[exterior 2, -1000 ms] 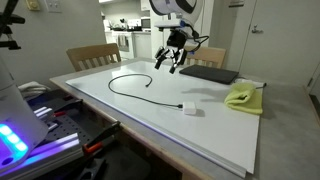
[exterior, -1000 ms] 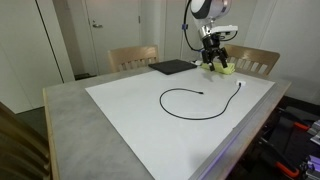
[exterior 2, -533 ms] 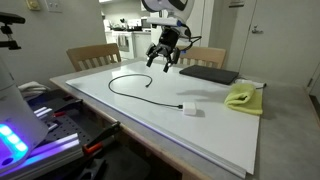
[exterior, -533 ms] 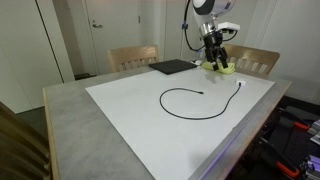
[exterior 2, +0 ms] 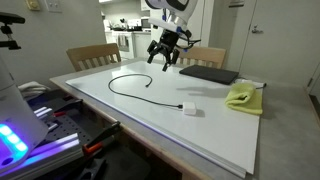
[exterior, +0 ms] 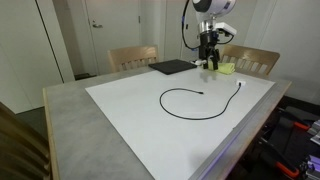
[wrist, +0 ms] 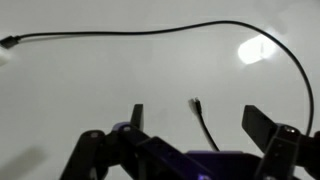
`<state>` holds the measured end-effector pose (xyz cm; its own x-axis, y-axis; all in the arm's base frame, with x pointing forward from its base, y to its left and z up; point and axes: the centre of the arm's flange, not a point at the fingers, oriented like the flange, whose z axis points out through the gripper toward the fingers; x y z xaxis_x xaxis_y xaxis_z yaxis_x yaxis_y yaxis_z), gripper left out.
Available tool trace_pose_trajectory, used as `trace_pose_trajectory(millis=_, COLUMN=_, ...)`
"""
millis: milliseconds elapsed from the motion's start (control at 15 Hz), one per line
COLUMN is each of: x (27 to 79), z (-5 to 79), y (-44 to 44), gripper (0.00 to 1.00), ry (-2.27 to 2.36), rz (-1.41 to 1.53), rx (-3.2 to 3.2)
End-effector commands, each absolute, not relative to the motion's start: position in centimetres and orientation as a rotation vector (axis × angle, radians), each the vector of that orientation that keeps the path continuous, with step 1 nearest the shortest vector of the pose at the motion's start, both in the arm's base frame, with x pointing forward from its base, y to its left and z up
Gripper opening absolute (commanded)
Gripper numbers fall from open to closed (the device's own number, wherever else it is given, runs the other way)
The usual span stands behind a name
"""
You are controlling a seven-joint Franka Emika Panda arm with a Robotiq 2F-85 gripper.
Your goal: Straighten the cable
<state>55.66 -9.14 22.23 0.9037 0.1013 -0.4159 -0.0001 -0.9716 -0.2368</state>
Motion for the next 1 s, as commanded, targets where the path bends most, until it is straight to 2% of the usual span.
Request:
trace_pose_trajectory(millis=0, x=54.5, z=23.0, y=-9.6, gripper=1.00, ry=-0.145, rz=0.448, rx=-2.761)
trace_pose_trajectory(millis=467, x=51.7, z=22.7, y=-6.8, gripper=1.00, ry=-0.598, rz=0.183, rx=-2.944)
trace_pose_trajectory(millis=533, x=54.3, z=22.6, y=-7.7, gripper=1.00, ry=-0.488, rz=0.250, rx=-2.916)
trace_pose_trajectory(millis=933, x=53.2, z=21.4, y=-6.1, gripper=1.00, ry=-0.567, rz=0.247, rx=-2.955)
